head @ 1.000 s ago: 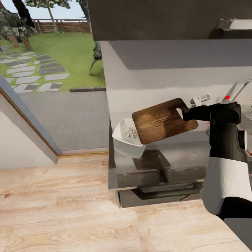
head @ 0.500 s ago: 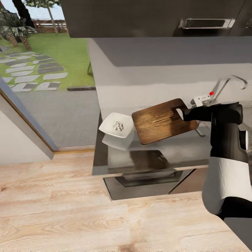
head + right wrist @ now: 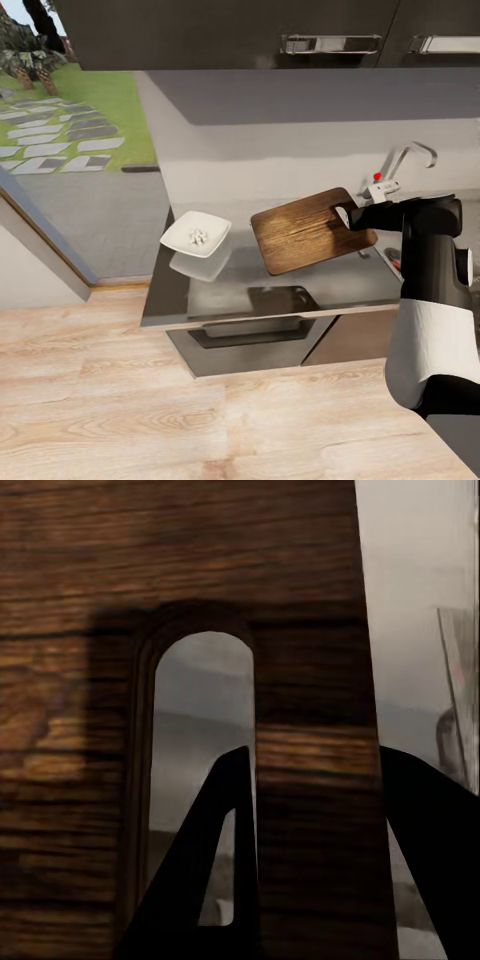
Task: In the kitchen, take the Vidalia onion out of the sink, dice it on the chopping board with the paring knife, put the diced onion into the bowl on the countertop, then place both the paring knife and the chopping board into the sink.
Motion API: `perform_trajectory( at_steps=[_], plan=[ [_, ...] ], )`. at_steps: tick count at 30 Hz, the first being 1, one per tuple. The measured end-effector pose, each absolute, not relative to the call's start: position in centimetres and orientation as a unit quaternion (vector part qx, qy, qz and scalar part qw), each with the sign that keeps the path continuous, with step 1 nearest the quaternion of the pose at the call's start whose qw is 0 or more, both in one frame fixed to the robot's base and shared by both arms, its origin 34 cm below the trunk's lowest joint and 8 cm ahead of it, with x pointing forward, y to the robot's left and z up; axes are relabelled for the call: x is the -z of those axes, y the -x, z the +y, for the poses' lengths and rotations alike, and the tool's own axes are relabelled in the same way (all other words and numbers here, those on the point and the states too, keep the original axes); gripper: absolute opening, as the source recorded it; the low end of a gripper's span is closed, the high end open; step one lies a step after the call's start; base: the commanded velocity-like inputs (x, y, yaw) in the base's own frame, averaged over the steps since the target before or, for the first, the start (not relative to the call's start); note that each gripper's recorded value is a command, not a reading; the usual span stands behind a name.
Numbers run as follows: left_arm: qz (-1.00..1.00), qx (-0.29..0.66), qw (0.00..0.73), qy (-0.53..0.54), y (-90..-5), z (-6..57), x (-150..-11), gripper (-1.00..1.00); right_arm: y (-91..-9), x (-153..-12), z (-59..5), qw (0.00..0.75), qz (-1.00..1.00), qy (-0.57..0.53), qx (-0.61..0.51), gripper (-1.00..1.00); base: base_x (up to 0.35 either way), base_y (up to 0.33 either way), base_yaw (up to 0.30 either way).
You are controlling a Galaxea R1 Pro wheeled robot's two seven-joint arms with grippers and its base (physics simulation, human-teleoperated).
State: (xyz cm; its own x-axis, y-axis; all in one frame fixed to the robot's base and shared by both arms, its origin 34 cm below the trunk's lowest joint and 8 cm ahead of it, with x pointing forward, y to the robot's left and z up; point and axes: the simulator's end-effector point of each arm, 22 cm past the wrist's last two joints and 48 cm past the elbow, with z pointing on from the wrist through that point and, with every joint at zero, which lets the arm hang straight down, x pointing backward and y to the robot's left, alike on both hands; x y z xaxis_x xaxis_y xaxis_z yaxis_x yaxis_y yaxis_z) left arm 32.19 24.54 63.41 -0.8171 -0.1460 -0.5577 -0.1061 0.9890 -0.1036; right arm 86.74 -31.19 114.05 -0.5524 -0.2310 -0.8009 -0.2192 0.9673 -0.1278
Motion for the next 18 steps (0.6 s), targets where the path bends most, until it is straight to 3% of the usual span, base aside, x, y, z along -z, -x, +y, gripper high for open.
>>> perform_trajectory(
  at_steps=[18],
  plan=[
    [0.953,0.034,0.295,0.066,-32.19,24.54,-63.41,1.00,-86.74,-114.04,-31.14,0.455,0.881,0.128,0.007,-1.00,0.000,-0.294,0.000]
  ],
)
